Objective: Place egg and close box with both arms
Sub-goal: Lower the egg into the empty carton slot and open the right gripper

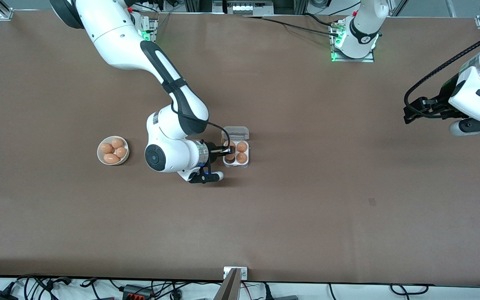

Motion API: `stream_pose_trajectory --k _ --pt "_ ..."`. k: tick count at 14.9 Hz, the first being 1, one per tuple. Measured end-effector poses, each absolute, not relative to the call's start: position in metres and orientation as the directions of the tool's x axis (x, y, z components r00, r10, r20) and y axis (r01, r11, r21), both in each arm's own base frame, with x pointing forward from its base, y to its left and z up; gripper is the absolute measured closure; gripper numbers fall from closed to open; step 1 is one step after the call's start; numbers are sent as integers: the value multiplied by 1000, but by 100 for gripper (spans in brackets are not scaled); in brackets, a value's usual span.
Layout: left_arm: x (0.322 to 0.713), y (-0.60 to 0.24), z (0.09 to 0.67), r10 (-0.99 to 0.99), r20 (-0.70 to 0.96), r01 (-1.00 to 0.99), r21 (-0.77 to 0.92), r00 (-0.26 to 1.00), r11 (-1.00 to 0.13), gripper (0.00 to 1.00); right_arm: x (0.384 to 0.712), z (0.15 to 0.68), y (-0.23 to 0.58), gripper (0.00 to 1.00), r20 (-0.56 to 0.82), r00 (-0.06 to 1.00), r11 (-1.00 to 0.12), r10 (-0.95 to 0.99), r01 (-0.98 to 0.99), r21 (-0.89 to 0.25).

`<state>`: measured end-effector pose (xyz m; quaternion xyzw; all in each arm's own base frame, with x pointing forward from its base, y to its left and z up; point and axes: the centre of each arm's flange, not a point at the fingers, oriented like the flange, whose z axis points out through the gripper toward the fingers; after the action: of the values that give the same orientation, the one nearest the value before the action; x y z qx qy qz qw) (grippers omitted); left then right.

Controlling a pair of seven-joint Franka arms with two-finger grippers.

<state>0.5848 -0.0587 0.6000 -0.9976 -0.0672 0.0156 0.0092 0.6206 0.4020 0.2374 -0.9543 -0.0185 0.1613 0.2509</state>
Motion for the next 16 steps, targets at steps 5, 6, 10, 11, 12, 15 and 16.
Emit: stream_pose_trajectory --k 5,6,10,11,12,15,16 --pt "585 -59 600 134 -30 134 -20 990 -991 0 623 232 398 56 -320 944 -866 85 -89 -491" --pt "585 -59 600 134 -30 134 -20 990 -991 0 623 229 397 56 -323 943 -867 81 -93 -490" --pt "585 -59 600 135 -30 134 -20 990 -991 0 623 221 396 56 -345 937 -871 49 -130 -474" --pt "585 -59 600 134 -30 134 -20 990 -991 0 623 219 396 56 -350 936 -872 41 -138 -470" --pt "585 -59 600 135 -30 134 -20 990 -991 0 623 218 396 56 -352 935 -872 38 -141 -468" --pt "585 -59 600 135 -29 134 -20 990 -991 0 623 213 395 56 -358 933 -873 32 -148 -464" --pt "585 -59 600 135 -30 134 -20 990 -991 0 622 211 395 56 -360 932 -874 31 -150 -463"
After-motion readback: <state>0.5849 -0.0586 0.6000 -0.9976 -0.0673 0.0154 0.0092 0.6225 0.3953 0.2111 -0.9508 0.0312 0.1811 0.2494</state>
